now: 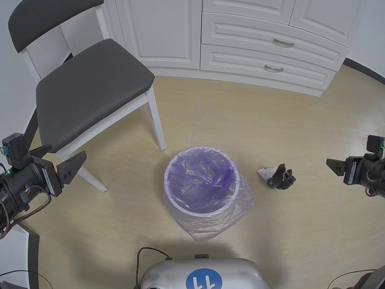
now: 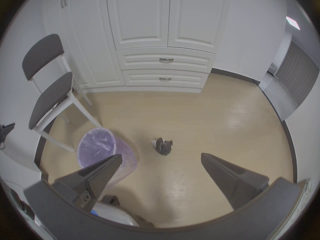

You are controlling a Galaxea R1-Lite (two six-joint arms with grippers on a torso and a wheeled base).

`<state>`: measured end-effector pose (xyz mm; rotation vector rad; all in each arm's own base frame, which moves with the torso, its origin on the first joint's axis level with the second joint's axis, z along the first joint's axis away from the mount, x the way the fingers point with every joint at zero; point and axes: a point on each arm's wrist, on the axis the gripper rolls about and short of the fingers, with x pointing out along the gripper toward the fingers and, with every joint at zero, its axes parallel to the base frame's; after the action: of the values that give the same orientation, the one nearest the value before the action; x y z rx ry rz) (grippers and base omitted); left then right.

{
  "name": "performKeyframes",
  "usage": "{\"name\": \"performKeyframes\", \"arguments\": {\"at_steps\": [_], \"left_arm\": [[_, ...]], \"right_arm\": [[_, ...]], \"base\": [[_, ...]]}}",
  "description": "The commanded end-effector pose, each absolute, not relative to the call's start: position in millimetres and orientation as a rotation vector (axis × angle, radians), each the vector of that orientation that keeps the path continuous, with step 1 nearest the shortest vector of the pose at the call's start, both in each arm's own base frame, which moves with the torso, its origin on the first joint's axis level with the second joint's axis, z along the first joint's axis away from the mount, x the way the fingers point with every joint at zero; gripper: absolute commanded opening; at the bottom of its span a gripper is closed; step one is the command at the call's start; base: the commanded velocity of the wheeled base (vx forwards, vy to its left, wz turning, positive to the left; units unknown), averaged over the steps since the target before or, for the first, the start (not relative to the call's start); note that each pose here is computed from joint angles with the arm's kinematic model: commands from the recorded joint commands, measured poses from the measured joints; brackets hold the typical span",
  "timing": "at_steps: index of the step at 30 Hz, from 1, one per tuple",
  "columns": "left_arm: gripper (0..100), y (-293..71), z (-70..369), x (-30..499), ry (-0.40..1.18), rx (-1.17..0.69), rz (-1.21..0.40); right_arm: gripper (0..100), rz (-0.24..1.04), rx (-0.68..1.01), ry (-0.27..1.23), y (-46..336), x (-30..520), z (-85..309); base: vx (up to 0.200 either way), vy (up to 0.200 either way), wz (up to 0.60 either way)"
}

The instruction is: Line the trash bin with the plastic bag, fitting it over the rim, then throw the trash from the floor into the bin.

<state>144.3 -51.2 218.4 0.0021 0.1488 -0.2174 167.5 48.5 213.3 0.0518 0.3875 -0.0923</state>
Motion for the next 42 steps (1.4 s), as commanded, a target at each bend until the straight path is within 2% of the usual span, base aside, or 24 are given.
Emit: {"name": "performKeyframes", "arguments": {"at_steps": [1, 10, 16, 21, 29, 36, 42], "left_arm": [[100, -51, 214, 147, 0.168, 0.003, -0.213], [100, -50, 213, 152, 0.174, 0.008, -0.196], [100, -50, 215, 153, 0.165, 0.005, -0.193], [100, -50, 216, 152, 0.157, 0.004, -0.192], [100, -48, 216, 153, 0.157, 0.005, -0.184], [100, -49, 216, 153, 0.158, 0.008, -0.186], [100, -48, 218, 152, 0.149, 0.006, -0.182]], "right_arm": [[100, -0.141, 0.034, 0.468, 48, 210, 187], [100, -0.146, 0.049, 0.476, 38, 237, 186], [100, -0.067, 0.109, 0.526, 27, 255, 178], [100, -0.047, 0.22, 0.613, 15, 294, 155], [100, -0.084, 0.245, 0.718, 10, 329, 107], [100, -0.09, 0.269, 0.699, 12, 376, 54], [100, -0.095, 0.328, 0.694, 12, 396, 27]], "base": [[0.0, 0.0, 0.0], [0.0, 0.0, 0.0], [0.0, 0.0, 0.0], [0.0, 0.0, 0.0], [0.0, 0.0, 0.0], [0.0, 0.0, 0.0], [0.0, 0.0, 0.0]]}}
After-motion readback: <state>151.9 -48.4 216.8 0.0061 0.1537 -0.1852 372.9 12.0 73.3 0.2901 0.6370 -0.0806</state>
